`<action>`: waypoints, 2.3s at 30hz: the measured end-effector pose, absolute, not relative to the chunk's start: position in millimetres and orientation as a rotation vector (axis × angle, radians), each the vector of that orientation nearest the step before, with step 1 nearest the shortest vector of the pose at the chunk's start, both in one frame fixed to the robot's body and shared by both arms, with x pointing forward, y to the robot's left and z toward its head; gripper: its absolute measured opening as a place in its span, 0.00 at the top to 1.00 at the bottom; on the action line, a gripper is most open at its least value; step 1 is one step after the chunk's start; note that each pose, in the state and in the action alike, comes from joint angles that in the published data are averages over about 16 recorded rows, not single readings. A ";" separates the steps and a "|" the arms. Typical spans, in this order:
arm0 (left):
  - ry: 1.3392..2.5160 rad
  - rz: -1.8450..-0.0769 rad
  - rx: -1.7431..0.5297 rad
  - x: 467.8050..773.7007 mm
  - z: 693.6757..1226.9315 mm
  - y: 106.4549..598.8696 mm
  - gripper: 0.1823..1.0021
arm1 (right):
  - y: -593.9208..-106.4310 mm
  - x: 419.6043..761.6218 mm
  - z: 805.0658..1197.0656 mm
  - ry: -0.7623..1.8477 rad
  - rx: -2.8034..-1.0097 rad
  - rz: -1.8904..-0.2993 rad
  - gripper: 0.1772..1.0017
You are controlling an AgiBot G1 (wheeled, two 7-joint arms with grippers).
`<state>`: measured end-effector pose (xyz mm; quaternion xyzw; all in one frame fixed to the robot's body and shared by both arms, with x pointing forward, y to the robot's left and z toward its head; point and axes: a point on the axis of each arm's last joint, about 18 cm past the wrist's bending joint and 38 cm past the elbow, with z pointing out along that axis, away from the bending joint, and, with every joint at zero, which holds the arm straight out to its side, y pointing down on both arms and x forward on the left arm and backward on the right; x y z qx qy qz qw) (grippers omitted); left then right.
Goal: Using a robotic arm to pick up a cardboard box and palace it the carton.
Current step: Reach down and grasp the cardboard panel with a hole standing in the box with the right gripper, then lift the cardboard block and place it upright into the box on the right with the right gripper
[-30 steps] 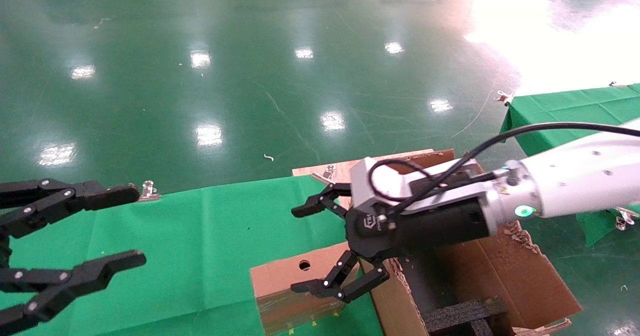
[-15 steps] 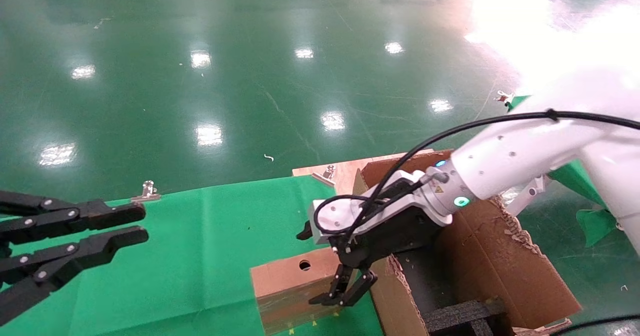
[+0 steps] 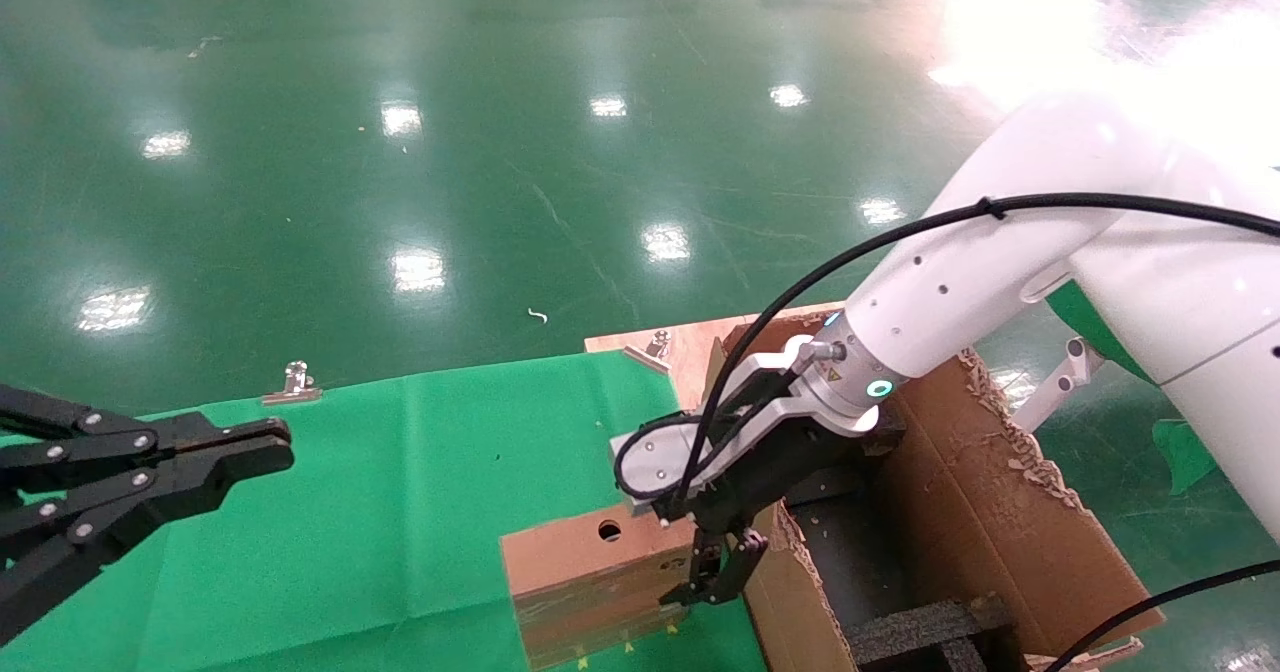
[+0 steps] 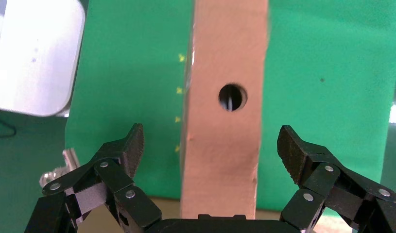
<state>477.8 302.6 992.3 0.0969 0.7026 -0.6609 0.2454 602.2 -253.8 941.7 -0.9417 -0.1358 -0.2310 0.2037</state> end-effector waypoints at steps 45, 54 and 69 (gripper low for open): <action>1.917 -1.804 0.264 477.8 992.3 302.7 0.10 | -251.9 606.0 943.2 -0.399 -2.647 -0.635 0.62; 1.917 -1.804 0.264 477.8 992.3 302.7 0.02 | -263.2 604.7 989.8 -0.357 -2.567 -0.741 0.71; 1.917 -1.804 0.264 477.8 992.3 302.7 0.00 | -296.7 580.3 1121.1 -0.350 -2.444 -1.057 0.73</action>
